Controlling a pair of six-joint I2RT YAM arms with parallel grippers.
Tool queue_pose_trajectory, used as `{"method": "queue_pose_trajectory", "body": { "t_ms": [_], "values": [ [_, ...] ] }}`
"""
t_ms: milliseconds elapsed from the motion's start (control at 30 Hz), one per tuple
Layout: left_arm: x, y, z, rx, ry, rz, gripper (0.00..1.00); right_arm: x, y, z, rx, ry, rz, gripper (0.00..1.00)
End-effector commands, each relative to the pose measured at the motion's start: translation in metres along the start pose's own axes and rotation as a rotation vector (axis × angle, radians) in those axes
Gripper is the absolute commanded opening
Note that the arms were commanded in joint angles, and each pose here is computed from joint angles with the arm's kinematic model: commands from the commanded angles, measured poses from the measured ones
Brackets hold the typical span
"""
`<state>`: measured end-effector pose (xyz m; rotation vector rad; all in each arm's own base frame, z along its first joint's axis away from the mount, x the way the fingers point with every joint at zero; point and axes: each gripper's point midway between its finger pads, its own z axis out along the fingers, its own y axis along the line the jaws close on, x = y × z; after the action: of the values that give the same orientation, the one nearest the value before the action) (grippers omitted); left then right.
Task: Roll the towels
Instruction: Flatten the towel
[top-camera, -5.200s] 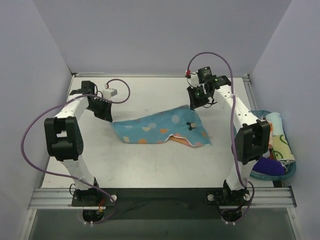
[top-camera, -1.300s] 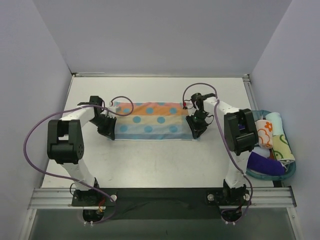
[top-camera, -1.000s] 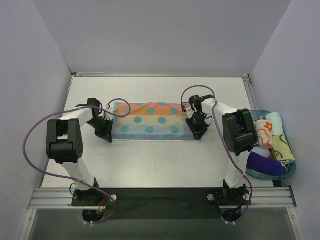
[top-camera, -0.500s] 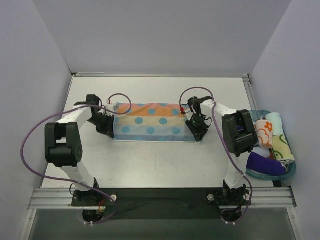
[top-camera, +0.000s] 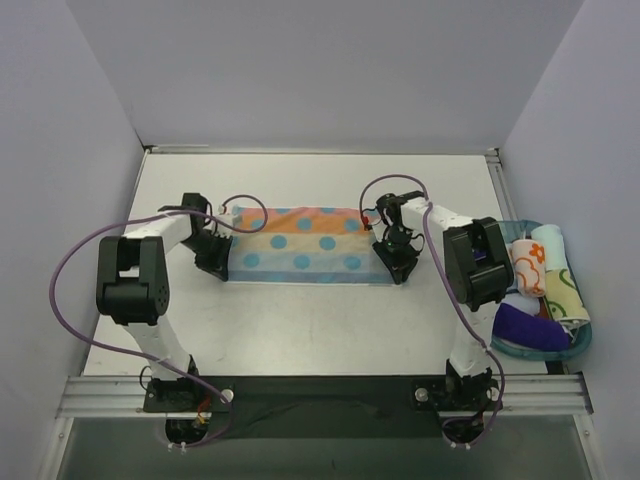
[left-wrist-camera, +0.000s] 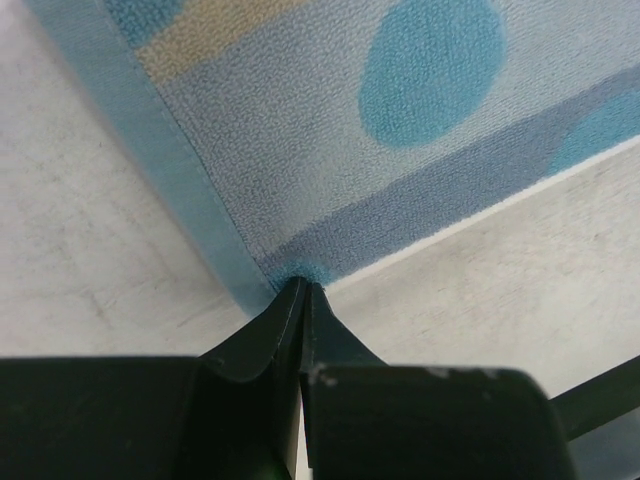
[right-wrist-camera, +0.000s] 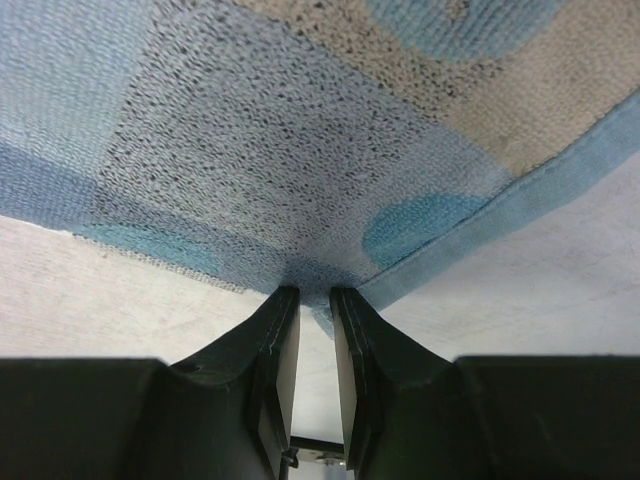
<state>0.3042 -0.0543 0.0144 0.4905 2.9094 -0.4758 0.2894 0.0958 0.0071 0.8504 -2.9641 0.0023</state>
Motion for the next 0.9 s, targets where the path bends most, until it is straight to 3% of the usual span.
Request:
{"method": "queue_pose_trajectory", "body": {
  "t_ms": [0,233,467,567,633,667,867],
  "values": [
    [0.040,0.036,-0.003,-0.172,0.123,0.073,0.05,0.040,-0.006,0.003,0.007,0.160,-0.033,0.21],
    [0.087,0.025,-0.014,-0.153,0.208,0.162,0.00,0.067,0.014,0.000,-0.039,0.201,-0.076,0.21],
    [0.098,-0.002,-0.017,-0.078,0.199,0.219,0.01,0.084,0.051,-0.004,-0.077,0.229,-0.182,0.21],
    [0.089,-0.011,-0.025,-0.039,0.165,0.216,0.08,0.085,0.051,-0.014,-0.070,0.201,-0.177,0.32],
    [0.073,-0.018,-0.037,0.004,0.117,0.234,0.17,0.074,0.043,-0.030,-0.062,0.142,-0.152,0.39],
    [0.065,-0.019,-0.042,0.010,0.096,0.237,0.25,0.069,0.039,-0.037,-0.065,0.119,-0.141,0.47],
    [-0.037,-0.017,-0.097,-0.013,-0.150,0.297,0.40,0.006,-0.006,-0.098,-0.048,-0.118,-0.024,0.71]
  ]
}}
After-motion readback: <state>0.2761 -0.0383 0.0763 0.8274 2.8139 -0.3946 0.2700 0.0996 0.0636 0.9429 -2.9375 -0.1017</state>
